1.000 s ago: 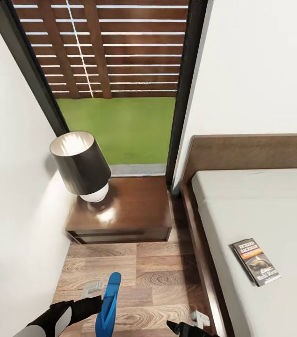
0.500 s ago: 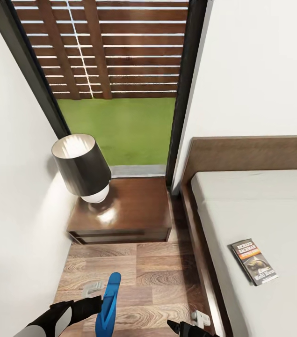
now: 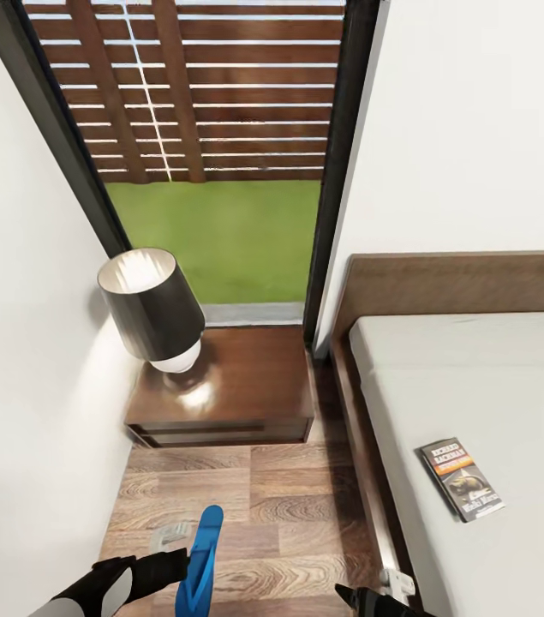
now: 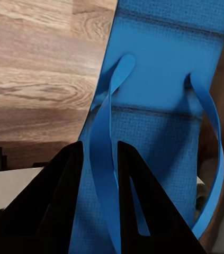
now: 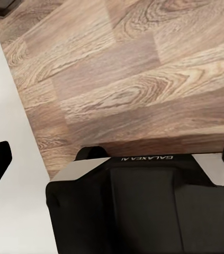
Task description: In the bedroom, move the book from the bed onto either nightstand, and place the two sandals side by side next to the bed.
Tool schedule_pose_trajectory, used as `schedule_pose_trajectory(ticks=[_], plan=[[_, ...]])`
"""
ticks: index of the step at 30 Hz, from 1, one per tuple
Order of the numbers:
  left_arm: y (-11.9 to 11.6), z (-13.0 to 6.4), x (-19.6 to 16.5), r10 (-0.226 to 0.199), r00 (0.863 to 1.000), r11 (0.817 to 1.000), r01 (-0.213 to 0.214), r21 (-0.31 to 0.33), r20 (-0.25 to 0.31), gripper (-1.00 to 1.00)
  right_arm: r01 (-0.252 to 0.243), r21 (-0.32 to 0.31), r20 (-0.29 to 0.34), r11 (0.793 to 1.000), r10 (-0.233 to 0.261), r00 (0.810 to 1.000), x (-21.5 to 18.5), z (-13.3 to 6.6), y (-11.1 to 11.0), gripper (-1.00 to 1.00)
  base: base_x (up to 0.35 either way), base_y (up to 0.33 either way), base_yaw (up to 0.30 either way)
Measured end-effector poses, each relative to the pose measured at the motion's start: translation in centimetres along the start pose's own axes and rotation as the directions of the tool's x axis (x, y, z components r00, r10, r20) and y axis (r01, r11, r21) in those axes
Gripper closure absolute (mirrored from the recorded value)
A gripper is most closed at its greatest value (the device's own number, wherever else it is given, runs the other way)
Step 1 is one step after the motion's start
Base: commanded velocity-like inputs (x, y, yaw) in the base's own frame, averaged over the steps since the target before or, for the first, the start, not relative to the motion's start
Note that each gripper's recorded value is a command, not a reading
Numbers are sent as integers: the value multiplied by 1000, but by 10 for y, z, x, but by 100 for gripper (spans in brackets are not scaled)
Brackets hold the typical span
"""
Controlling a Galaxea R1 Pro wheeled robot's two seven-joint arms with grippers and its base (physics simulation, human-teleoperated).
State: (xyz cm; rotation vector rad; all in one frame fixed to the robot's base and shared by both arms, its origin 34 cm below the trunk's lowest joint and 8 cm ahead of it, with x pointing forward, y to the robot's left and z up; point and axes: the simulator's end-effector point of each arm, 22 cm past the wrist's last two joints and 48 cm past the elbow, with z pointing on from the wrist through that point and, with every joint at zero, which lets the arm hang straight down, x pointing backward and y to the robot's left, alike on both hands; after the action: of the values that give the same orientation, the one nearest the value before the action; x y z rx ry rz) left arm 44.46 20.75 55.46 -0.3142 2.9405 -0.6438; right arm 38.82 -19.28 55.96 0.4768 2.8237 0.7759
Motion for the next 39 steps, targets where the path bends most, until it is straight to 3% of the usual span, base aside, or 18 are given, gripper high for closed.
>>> schedule_pose_trajectory(ticks=[15, 27, 39], plan=[[-6, -15, 4, -2, 1000, 1000, 2, 0, -2, 100, 5, 5, 1, 1000, -5, 1000, 0, -17, 2, -100, 0, 0, 0], [1, -15, 22, -2, 1000, 1000, 2, -8, 4, 100, 9, 6, -2, 1000, -9, 1000, 1, -17, 2, -100, 0, 0, 0], [1, -16, 16, 10, 999, 1000, -10, -8, 33, 100, 10, 6, 1, 1000, -10, 1000, 0, -17, 3, -100, 0, 0, -11]])
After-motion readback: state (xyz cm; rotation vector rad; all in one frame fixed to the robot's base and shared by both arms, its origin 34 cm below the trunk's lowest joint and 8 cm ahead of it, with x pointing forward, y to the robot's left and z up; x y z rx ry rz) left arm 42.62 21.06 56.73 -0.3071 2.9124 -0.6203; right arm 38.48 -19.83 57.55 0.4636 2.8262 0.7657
